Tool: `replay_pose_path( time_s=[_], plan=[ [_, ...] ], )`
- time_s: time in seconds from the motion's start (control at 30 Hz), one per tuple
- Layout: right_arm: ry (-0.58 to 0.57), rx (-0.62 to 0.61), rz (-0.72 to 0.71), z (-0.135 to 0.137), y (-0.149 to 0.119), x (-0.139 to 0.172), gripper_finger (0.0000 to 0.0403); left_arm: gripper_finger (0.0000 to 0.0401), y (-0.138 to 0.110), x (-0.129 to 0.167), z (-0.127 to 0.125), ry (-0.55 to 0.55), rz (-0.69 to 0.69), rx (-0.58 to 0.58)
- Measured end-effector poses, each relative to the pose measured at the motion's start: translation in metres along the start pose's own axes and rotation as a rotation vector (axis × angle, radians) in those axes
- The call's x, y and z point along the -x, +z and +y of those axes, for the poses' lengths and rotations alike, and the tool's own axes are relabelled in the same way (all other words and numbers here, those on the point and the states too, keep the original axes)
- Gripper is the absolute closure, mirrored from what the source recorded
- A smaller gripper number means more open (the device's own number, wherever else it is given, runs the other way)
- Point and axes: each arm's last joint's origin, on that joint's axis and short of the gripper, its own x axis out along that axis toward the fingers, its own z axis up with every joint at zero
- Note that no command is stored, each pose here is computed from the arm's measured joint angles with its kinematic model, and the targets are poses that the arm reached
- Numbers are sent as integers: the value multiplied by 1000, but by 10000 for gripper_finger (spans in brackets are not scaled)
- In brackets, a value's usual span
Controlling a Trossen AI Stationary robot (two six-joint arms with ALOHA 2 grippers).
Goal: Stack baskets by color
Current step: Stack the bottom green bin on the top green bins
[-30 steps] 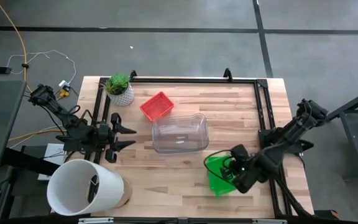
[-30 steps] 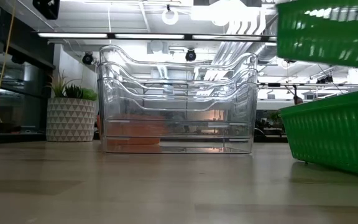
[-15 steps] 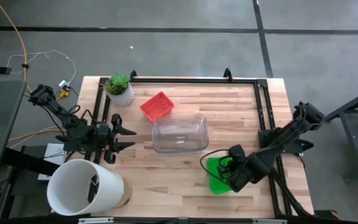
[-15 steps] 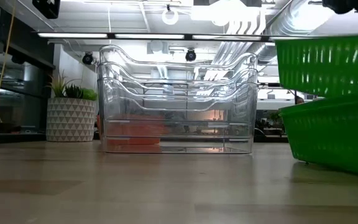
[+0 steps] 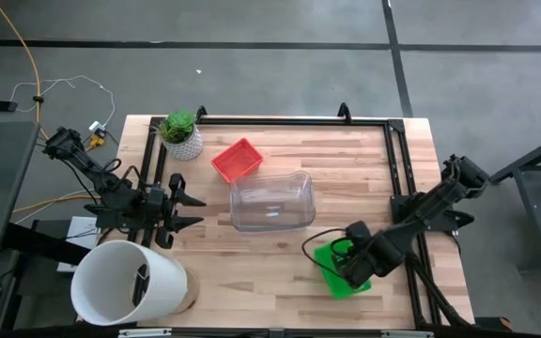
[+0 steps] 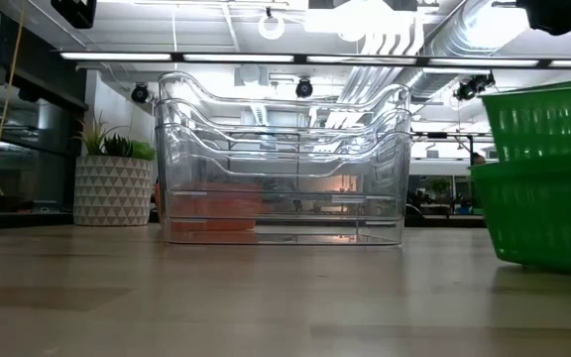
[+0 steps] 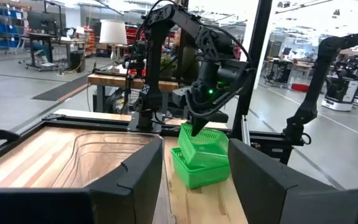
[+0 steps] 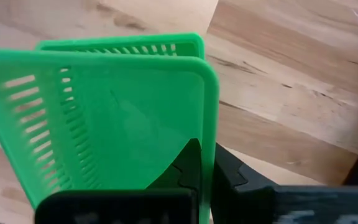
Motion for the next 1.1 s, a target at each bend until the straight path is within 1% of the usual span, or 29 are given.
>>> replay_pose_path(
  time_s=[0.1, 0.3, 0.57, 0.8, 0.93, 1.1],
  plan=[
    [-7, 42, 27, 1, 3, -1, 403, 229, 0, 0, 0, 0, 0, 6],
    [12, 130, 33, 7, 14, -2, 403, 229, 0, 0, 0, 0, 0, 7],
    [20, 177, 63, 11, 25, -4, 403, 229, -1, 0, 0, 0, 5, 5],
    [19, 210, 175, 7, 23, -26, 403, 229, -1, 0, 0, 1, 8, 9],
    [46, 249, 153, 9, 26, -29, 403, 229, -1, 0, 0, 1, 8, 9],
    [51, 279, 115, 9, 28, -29, 403, 229, -1, 0, 0, 4, 7, 10]
  ],
)
